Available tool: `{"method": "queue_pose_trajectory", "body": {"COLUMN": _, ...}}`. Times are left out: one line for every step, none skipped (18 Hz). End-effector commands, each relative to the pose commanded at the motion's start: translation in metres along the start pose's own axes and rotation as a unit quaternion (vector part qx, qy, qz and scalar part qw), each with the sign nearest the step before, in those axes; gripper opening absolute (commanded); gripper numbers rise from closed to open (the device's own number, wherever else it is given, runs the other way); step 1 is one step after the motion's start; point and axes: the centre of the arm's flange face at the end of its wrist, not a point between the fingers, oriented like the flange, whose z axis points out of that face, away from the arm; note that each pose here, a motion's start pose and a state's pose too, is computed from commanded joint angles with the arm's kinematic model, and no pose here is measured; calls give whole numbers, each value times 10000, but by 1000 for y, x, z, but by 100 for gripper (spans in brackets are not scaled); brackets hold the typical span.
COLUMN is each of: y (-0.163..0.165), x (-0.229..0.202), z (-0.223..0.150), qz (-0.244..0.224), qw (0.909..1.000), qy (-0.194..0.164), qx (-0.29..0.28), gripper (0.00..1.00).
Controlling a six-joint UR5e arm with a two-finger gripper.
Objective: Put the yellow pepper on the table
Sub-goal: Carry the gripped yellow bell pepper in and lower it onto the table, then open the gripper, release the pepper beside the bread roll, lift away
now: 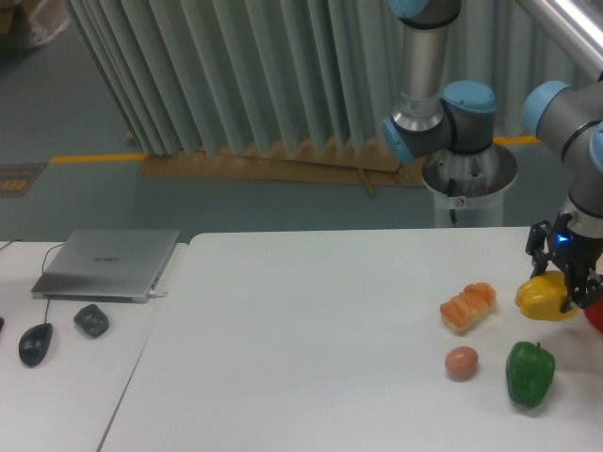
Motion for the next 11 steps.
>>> {"method": "queue_pose_trajectory", "body": {"y": 0, "x": -1, "z": 2, "qz": -2, "qw": 10000, "qy": 15, "qx": -2, "gripper": 37}}
{"method": "queue_pose_trajectory", "body": {"y": 0, "x": -2, "z": 3, "qz": -2, "qw": 10000, "qy": 15, "qx": -2, "gripper": 37}}
{"method": "queue_pose_trajectory", "body": {"y": 0, "x": -3, "z": 2, "qz": 3, "qw": 10000, "qy": -22, "qx": 3, "gripper": 38}}
{"method": "queue_pose_trajectory", "body": {"y": 0, "x": -4, "z": 2, "qz": -6, "qw": 10000, "qy": -68, "qx": 0, "gripper": 40}}
{"method": "queue_pose_trajectory", "body": {"y": -1, "x": -4, "z": 4, "qz": 2, "qw": 10000, "qy": -75, "qx": -8, "gripper": 42}}
{"method": "queue_pose_trajectory", "body": {"y": 0, "x": -5, "z": 7, "qz": 1, "qw": 10000, "qy": -73, "qx": -55, "gripper": 49}}
{"method": "queue_pose_trajectory", "body": {"y": 0, "x": -6, "z": 7, "qz": 29, "qw": 9998, "qy": -126, "qx": -126, "gripper": 53}}
{"method": "queue_pose_trajectory", "body": {"y": -3, "x": -4, "z": 6, "qz": 75, "qw": 9997, "qy": -142, "qx": -168, "gripper": 91}}
{"method": "queue_pose_trajectory", "body": {"y": -4, "x": -3, "z": 5, "qz": 69, "qw": 9997, "qy": -149, "qx": -168, "gripper": 100}}
{"method": "queue_pose_trajectory", "body": {"y": -4, "x": -3, "z": 5, "qz": 54, "qw": 9997, "qy": -149, "qx": -168, "gripper": 100}}
{"method": "queue_pose_trajectory", "body": {"y": -6, "x": -2, "z": 6, "qz": 52, "qw": 9997, "qy": -142, "qx": -178, "gripper": 100}}
